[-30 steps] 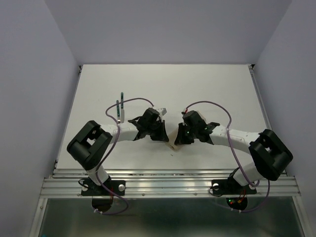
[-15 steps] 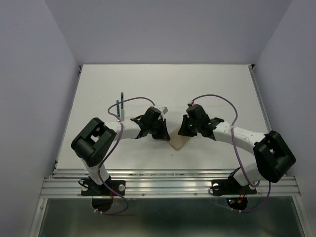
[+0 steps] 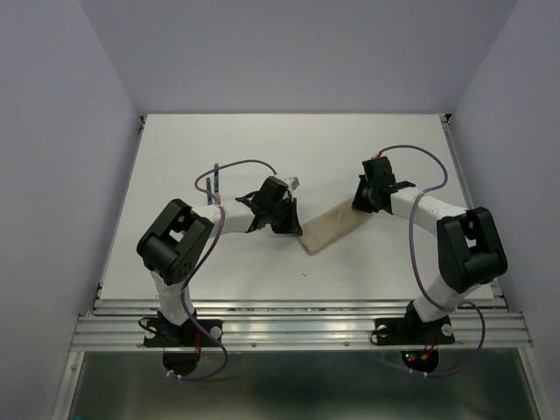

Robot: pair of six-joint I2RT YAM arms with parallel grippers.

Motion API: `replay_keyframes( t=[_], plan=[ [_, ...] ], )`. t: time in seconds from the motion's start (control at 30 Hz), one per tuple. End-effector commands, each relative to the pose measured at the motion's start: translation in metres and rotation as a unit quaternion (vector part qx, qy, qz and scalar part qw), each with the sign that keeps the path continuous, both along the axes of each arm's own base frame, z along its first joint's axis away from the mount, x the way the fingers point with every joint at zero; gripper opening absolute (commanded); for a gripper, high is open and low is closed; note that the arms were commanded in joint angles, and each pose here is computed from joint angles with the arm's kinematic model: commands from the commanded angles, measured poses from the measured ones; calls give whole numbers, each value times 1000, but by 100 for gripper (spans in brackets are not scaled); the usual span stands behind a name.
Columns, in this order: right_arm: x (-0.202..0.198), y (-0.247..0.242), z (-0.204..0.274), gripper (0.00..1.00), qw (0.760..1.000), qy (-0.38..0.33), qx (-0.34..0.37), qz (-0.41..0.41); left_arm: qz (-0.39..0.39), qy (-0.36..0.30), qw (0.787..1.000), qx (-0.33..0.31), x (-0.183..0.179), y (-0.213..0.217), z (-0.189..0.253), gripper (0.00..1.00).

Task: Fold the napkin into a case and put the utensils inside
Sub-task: Smooth out the smaller rectangle-folded napkin at the center of the board, then pick up the knife from the center of the board.

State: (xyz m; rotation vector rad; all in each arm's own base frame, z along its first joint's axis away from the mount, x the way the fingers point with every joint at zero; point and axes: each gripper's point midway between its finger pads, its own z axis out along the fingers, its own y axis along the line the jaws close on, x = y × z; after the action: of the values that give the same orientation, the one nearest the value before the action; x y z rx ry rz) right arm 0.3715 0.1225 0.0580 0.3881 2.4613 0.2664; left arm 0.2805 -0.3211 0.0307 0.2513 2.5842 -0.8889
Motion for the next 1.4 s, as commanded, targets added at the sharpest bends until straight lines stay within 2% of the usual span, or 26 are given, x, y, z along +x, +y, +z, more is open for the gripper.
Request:
replay_keyframes(
  t=[0.0, 0.17, 0.57, 0.77, 0.9, 1.0, 1.1, 1.13, 1.17, 1.2, 1.23, 1.37],
  plan=[
    [28, -17, 10, 15, 999, -21, -30, -18, -2, -16, 999, 40, 13, 12, -2, 0],
    [41, -26, 2, 15, 999, -18, -29, -31, -3, -13, 999, 49, 17, 16, -6, 0],
    [45, -32, -57, 12, 997, 49, -28, -51, -5, -14, 998, 66, 35, 20, -11, 0],
    [46, -25, -47, 12, 998, 41, -10, -40, 5, -55, 996, 75, 52, 27, 28, 0],
    [51, -15, -19, 13, 1000, 9, 18, -23, 31, -87, 991, 92, 67, 41, 62, 7],
    [52, -11, 15, 20, 999, -31, 36, -19, 61, -109, 987, 103, 79, 57, 87, 13],
    [50, -11, 43, 40, 997, -62, 43, -13, 109, -114, 980, 123, 90, 86, 100, 28],
    [47, -12, 52, 48, 997, -70, 44, -12, 137, -113, 975, 137, 95, 106, 102, 37],
    [45, -13, 55, 52, 996, -72, 43, -11, 158, -112, 970, 149, 99, 120, 101, 42],
    [43, -13, 59, 58, 996, -75, 44, -10, 187, -104, 964, 158, 103, 141, 98, 51],
    [40, -10, 62, 60, 996, -76, 52, -3, 190, -102, 963, 161, 101, 143, 96, 52],
    [28, -5, 73, 66, 994, -83, 70, 8, 280, -85, 937, 191, 122, 207, 83, 62]
  ],
)
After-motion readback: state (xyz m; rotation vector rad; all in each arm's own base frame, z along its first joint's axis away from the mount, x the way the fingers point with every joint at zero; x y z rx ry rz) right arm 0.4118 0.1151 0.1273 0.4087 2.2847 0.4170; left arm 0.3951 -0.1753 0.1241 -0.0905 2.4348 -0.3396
